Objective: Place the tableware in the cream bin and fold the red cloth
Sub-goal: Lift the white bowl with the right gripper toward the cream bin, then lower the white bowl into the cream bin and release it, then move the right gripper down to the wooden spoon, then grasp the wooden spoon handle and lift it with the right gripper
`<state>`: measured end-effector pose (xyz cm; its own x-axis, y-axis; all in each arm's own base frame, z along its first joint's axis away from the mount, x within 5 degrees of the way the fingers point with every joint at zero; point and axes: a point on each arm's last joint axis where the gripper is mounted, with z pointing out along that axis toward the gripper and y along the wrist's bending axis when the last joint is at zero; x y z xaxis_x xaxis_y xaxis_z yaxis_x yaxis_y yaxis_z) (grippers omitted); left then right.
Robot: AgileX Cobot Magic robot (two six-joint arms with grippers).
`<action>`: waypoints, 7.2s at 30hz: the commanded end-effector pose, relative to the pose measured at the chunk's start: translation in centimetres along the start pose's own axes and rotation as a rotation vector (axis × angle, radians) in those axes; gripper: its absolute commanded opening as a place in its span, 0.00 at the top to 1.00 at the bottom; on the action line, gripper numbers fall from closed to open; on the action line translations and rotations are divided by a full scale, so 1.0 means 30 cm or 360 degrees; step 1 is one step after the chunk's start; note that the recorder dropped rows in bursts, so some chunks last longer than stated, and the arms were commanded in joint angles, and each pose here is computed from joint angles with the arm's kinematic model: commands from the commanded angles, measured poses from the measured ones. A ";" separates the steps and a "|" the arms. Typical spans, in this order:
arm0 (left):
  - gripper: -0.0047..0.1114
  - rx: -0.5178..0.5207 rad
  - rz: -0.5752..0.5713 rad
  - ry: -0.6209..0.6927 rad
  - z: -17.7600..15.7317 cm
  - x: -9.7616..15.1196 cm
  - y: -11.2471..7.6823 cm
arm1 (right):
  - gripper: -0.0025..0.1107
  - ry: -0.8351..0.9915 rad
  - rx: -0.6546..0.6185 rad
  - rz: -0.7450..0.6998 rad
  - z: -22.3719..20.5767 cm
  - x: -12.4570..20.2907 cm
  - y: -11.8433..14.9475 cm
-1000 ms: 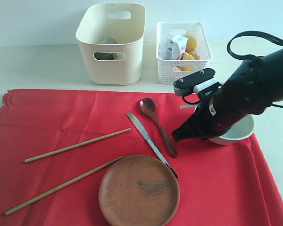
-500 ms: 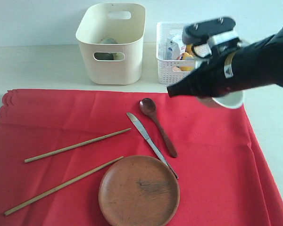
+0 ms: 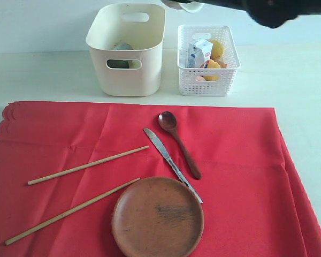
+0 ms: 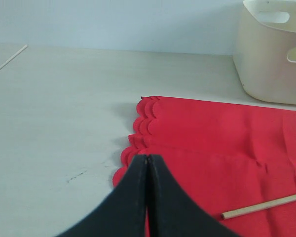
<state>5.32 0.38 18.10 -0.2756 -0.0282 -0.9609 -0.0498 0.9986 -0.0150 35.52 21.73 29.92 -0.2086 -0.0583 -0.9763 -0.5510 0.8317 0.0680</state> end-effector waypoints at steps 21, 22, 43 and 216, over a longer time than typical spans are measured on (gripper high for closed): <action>0.96 0.0013 0.0001 -0.0015 0.000 0.000 -0.002 | 0.98 0.0019 -0.0004 -0.0052 0.440 0.175 -0.037; 0.96 0.0013 0.0001 -0.0015 0.000 0.000 -0.002 | 0.98 0.0030 -0.0003 -0.0052 0.443 0.184 -0.038; 0.96 0.0013 0.0001 -0.0015 0.000 0.000 -0.002 | 0.98 0.0055 -0.0001 -0.0046 0.452 0.207 -0.040; 0.96 0.0013 0.0001 -0.0015 0.000 0.000 -0.002 | 0.98 0.0938 0.0080 0.0379 -0.091 0.312 0.000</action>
<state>5.32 0.38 18.10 -0.2756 -0.0282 -0.9609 -0.0498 0.9986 -0.0150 31.25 19.71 21.05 -0.7499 -0.1616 -0.6416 -0.4002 0.8830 0.2452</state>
